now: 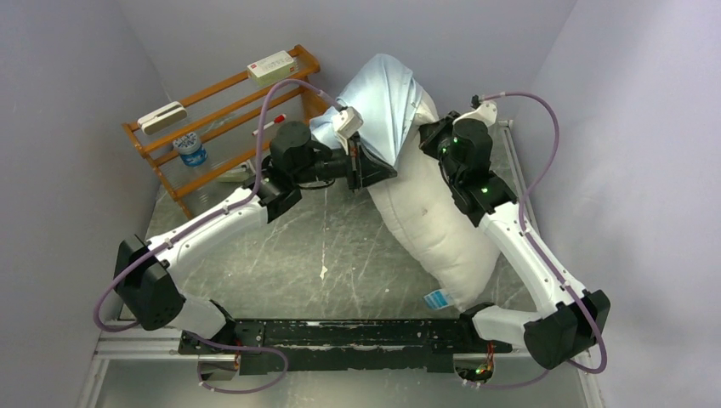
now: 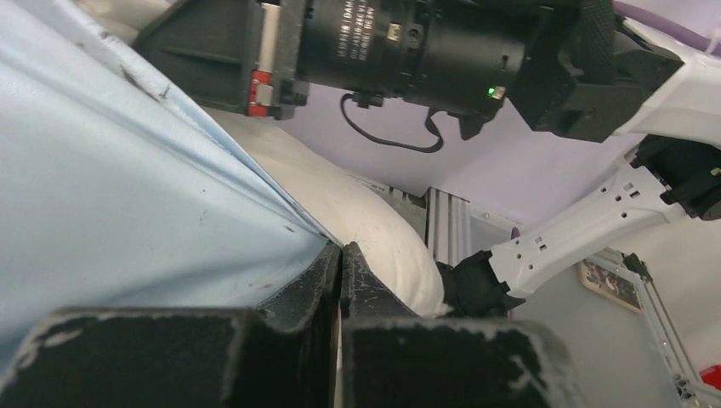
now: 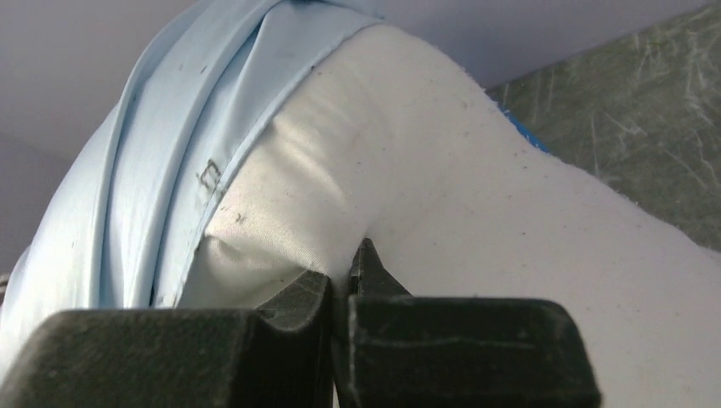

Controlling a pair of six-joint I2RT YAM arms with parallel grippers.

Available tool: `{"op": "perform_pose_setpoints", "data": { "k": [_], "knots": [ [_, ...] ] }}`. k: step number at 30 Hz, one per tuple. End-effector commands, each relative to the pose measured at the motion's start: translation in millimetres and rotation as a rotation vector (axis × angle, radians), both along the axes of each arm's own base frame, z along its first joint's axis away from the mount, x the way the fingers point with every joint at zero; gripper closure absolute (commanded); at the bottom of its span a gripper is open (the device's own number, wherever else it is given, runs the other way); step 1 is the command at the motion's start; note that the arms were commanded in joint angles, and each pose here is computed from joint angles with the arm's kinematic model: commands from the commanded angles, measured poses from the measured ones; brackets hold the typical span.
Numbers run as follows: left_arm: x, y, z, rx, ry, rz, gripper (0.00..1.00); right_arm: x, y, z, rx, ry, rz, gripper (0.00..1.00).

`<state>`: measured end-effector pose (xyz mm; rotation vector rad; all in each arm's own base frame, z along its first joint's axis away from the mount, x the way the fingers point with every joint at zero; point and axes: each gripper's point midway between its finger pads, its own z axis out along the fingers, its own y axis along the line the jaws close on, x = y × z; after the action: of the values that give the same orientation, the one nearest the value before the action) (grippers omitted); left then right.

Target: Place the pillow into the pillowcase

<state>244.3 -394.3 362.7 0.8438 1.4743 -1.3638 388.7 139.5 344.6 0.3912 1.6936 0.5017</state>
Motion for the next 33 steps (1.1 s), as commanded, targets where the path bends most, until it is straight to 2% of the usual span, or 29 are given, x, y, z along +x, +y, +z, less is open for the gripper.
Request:
{"op": "perform_pose_setpoints", "data": {
  "k": [1,4,5,8,9,12,20,25,27,29,33],
  "knots": [
    [-49,-12,4,-0.019,-0.044,-0.199,0.95,2,-26,115,0.234,-0.359,-0.111,1.0],
    [-41,-13,5,-0.026,-0.028,-0.15,0.95,-2,-16,125,0.217,-0.394,-0.044,1.0],
    [-36,-13,7,-0.029,-0.02,-0.12,0.92,-4,-13,126,0.211,-0.406,-0.022,1.0],
    [-30,-8,24,-0.061,-0.026,-0.058,0.58,-13,-11,124,0.184,-0.405,0.014,1.0],
    [-29,-5,31,-0.074,-0.037,-0.037,0.5,-17,-13,124,0.183,-0.408,0.013,1.0],
    [-27,10,49,-0.091,-0.102,0.036,0.39,-29,-23,131,0.188,-0.429,0.0,1.0],
    [-19,70,79,-0.028,-0.356,0.297,0.26,-52,-44,175,0.196,-0.492,-0.041,1.0],
    [9,119,63,0.103,-0.483,0.576,0.22,-68,-43,193,0.223,-0.542,-0.005,1.0],
    [21,138,54,0.125,-0.502,0.693,0.17,-76,-43,199,0.229,-0.56,0.009,1.0],
    [31,151,47,0.127,-0.502,0.789,0.17,-82,-40,203,0.228,-0.573,0.035,1.0],
    [47,149,44,0.102,-0.491,0.858,0.18,-92,-33,204,0.216,-0.584,0.093,1.0]
  ]
}}
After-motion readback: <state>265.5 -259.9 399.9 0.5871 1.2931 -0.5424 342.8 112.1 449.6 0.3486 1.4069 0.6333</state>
